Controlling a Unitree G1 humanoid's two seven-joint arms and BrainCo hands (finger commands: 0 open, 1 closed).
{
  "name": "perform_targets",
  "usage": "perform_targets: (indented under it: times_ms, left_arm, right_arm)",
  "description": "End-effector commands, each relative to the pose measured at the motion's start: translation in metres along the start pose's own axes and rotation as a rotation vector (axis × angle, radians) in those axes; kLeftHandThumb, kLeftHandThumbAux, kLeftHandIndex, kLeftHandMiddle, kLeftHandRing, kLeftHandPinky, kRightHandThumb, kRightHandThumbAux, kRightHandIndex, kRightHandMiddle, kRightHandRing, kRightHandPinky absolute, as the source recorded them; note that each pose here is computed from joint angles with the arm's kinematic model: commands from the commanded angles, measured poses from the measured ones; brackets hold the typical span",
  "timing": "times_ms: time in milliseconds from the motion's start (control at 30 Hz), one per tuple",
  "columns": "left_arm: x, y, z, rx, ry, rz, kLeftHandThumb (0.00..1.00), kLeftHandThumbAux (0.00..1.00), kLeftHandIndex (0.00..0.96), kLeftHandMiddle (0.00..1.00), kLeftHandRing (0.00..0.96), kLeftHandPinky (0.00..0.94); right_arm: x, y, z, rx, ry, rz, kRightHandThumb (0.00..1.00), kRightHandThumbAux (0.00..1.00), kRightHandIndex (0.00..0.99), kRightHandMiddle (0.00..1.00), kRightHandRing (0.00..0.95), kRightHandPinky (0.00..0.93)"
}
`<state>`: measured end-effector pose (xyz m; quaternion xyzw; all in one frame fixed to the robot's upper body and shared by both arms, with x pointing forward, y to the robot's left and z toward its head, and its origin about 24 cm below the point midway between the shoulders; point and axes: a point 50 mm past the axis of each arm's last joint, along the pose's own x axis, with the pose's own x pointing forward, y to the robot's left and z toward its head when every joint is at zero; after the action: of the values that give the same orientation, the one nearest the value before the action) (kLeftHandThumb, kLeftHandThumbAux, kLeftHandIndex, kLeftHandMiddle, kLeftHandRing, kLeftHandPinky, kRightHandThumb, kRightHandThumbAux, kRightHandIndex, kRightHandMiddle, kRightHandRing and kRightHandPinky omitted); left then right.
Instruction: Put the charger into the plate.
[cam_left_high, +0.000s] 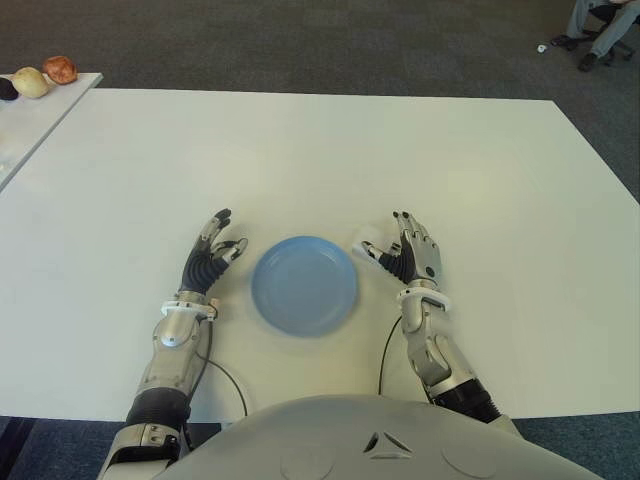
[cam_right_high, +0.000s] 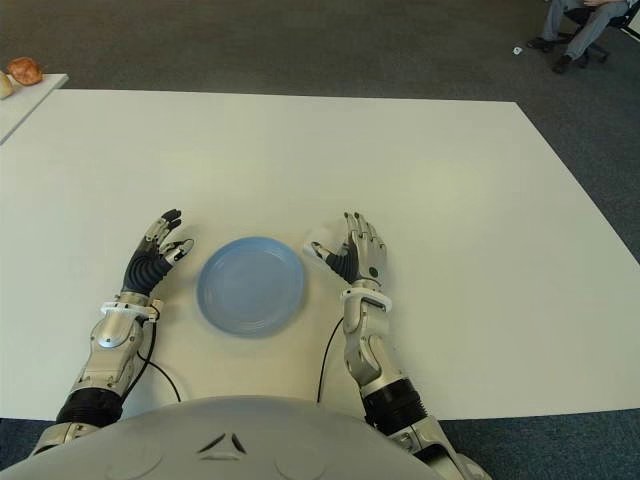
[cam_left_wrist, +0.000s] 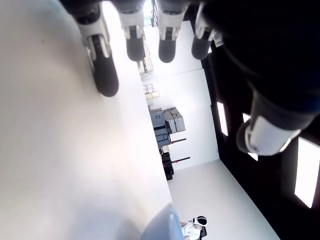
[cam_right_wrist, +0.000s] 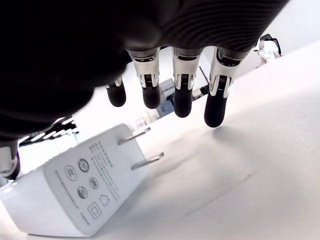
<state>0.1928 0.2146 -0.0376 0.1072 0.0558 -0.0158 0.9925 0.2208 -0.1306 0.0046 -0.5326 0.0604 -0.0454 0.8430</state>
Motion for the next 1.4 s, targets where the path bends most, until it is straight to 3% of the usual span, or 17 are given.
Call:
perform_targets:
  times_ms: [33,767,1400]
  left_arm:
    - [-0.017,-0.016,-0.029,-0.036,0.167,-0.032,0.0,0.588,0.091,0.084,0.079,0.085]
    - [-0.016,-0.017,-0.031,-0.036,0.175,-0.036,0.0,0.569,0.099,0.082,0.077,0.085]
    - [-0.016,-0.017,-0.032,-0.024,0.178,-0.036,0.0,0.568,0.088,0.083,0.075,0.077]
  right_arm:
    - [-0.006,0.002,0.001,-0.008,-0.003,0.022,0.272,0.358,0.0,0.01,0.089,0.21]
    - [-0.014,0.012,0.001,-0.03,-0.006,0.075,0.291,0.336,0.0,0.009,0.077,0.196]
    - [-0.006,0.011,-0.005,-0.045,-0.119,0.068,0.305,0.341,0.0,0.019,0.038,0.102]
